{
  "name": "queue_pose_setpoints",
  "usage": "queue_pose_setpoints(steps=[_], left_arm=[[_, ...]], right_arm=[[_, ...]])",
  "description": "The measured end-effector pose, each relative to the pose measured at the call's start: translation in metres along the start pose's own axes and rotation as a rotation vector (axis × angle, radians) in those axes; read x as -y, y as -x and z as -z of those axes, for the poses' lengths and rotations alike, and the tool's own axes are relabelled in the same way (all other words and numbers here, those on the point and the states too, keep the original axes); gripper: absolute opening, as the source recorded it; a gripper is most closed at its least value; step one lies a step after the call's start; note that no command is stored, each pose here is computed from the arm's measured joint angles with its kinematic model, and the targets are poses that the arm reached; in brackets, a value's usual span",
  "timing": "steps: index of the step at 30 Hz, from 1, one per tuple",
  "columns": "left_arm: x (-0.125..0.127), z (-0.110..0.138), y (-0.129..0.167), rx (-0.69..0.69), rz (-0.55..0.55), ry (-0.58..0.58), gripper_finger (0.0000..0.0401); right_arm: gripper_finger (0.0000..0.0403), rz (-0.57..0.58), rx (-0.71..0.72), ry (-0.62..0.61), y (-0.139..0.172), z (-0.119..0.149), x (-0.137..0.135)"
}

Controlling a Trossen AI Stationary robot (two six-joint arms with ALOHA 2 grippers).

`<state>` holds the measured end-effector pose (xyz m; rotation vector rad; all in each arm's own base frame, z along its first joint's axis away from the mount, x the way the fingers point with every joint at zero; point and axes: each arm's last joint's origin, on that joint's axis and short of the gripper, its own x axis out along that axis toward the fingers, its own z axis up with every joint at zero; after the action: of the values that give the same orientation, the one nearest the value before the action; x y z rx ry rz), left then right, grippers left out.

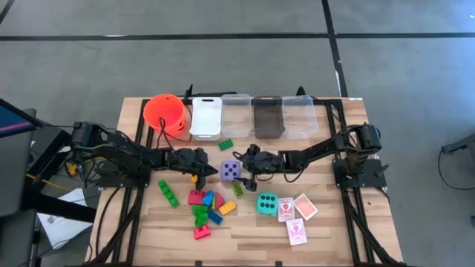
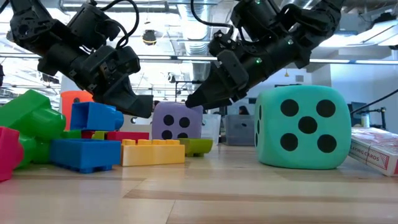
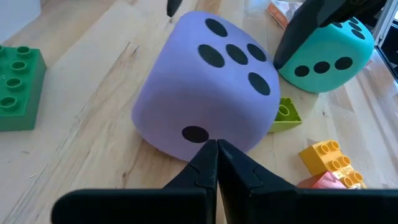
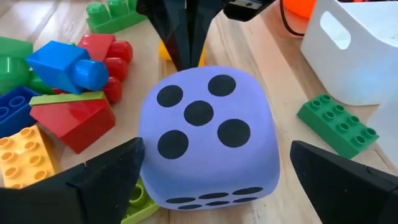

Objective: Pick & Place Toys
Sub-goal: Put the purple dice into the left transparent bin

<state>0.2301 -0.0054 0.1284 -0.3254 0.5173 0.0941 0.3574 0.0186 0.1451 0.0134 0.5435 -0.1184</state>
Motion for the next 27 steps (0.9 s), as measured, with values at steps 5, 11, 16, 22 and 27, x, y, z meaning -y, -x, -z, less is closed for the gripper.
queue_pose_setpoints(steps=[5,11,16,22,27], left_arm=[[-0.0001,0.0000,0.0000,0.000,0.000,0.000,0.0000],[-0.0001,0.0001,0.0000,0.000,0.000,0.000,0.0000],[0.0000,0.0001,0.0000,0.000,0.000,0.000,0.0000],[-0.0001,0.0001,0.0000,0.000,-0.001,0.000,0.0000],[-0.0004,-0.0001,0.0000,0.005,-0.014,0.000,0.0000]], right_arm=[[0.0400,-0.013,-0.001,-0.001,-0.0001,0.0001,0.0000],[0.0400,-0.014,-0.001,0.002,-0.0001,0.0001,0.0000],[0.0400,-0.014,-0.002,0.006,-0.0001,0.0001,-0.0002],[0.0400,-0.036,-0.004,0.010,-0.0001,0.0002,-0.0008],[0.0400,-0.037,-0.004,0.011,-0.0002,0.0003,-0.0008]])
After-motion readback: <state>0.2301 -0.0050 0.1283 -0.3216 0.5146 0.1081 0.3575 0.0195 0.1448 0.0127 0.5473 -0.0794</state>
